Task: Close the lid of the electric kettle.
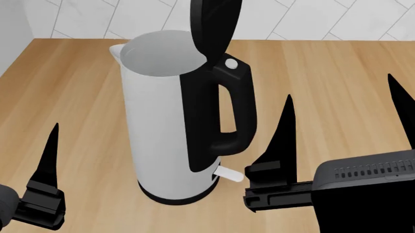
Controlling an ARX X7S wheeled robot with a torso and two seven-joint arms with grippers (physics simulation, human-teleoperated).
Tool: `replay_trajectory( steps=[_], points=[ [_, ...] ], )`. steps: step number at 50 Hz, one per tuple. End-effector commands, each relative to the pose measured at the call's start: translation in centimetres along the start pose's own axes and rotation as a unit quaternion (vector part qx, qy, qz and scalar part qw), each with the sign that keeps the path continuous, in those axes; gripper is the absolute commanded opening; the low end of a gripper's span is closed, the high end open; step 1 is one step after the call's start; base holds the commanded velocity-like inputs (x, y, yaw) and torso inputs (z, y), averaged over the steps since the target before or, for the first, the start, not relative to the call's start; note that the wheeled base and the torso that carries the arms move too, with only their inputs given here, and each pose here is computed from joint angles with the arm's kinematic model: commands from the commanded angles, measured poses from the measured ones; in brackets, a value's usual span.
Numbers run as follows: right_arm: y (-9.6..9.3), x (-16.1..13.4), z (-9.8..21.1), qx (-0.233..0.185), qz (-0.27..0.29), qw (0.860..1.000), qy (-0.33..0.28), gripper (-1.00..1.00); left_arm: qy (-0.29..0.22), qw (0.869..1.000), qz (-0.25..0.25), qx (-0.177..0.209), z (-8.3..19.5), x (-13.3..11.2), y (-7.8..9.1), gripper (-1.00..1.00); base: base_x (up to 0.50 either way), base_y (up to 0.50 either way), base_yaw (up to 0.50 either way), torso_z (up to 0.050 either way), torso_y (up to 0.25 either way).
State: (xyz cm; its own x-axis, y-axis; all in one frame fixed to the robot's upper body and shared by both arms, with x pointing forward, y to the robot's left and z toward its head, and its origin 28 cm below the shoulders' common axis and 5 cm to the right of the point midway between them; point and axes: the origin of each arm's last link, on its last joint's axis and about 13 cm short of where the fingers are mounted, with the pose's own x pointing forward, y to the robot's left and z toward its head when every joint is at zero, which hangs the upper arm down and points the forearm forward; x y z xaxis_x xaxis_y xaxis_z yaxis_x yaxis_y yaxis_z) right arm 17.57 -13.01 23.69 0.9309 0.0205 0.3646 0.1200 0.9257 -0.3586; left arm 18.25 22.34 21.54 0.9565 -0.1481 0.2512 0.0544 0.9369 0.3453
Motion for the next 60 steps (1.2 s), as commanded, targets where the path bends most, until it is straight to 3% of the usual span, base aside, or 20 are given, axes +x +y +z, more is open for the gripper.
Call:
replay_trajectory(
  steps=[1, 12, 15, 20, 29, 43, 60],
  points=[
    [0.0, -0.1, 0.1, 0.002, -0.002, 1.000, -0.003, 1.00, -0.001, 1.000, -0.001, 0.001, 0.1, -0.1, 0.0, 1.00, 0.36, 0.00, 0.00, 0.000, 0.000],
    [-0.2, -0.1, 0.4, 0.007, -0.012, 1.000, -0.003, 1.00, 0.002, 1.000, -0.001, -0.004, -0.1, -0.2, 0.0, 1.00, 0.17, 0.00, 0.00, 0.000, 0.000],
    [-0.6, 0.4, 0.9, 0.025, -0.010, 1.000, 0.001, 1.00, 0.004, 1.000, 0.000, -0.003, -0.2, -0.2, 0.0, 1.00, 0.00, 0.00, 0.00, 0.000, 0.000],
    [-1.8, 2.1, 2.3, 0.036, -0.004, 0.999, 0.007, 1.00, 0.004, 1.000, -0.002, -0.004, -0.3, -0.2, 0.0, 1.00, 0.00, 0.00, 0.00, 0.000, 0.000],
    [-3.0, 5.7, 3.9, 0.003, 0.015, 1.000, 0.016, 1.00, 0.012, 1.000, 0.002, -0.004, -0.8, -0.2, 0.1, 1.00, 0.00, 0.00, 0.00, 0.000, 0.000],
    [-2.7, 10.4, 4.6, 0.008, 0.064, 0.997, 0.048, 1.00, 0.020, 1.000, 0.000, -0.004, -1.3, -0.3, -0.1, 1.00, 0.00, 0.00, 0.00, 0.000, 0.000],
    [-2.1, 12.9, 5.5, -0.001, 0.075, 0.996, 0.046, 1.00, 0.026, 1.000, 0.002, -0.004, -1.7, -0.5, 0.0, 1.00, 0.00, 0.00, 0.00, 0.000, 0.000]
  ],
)
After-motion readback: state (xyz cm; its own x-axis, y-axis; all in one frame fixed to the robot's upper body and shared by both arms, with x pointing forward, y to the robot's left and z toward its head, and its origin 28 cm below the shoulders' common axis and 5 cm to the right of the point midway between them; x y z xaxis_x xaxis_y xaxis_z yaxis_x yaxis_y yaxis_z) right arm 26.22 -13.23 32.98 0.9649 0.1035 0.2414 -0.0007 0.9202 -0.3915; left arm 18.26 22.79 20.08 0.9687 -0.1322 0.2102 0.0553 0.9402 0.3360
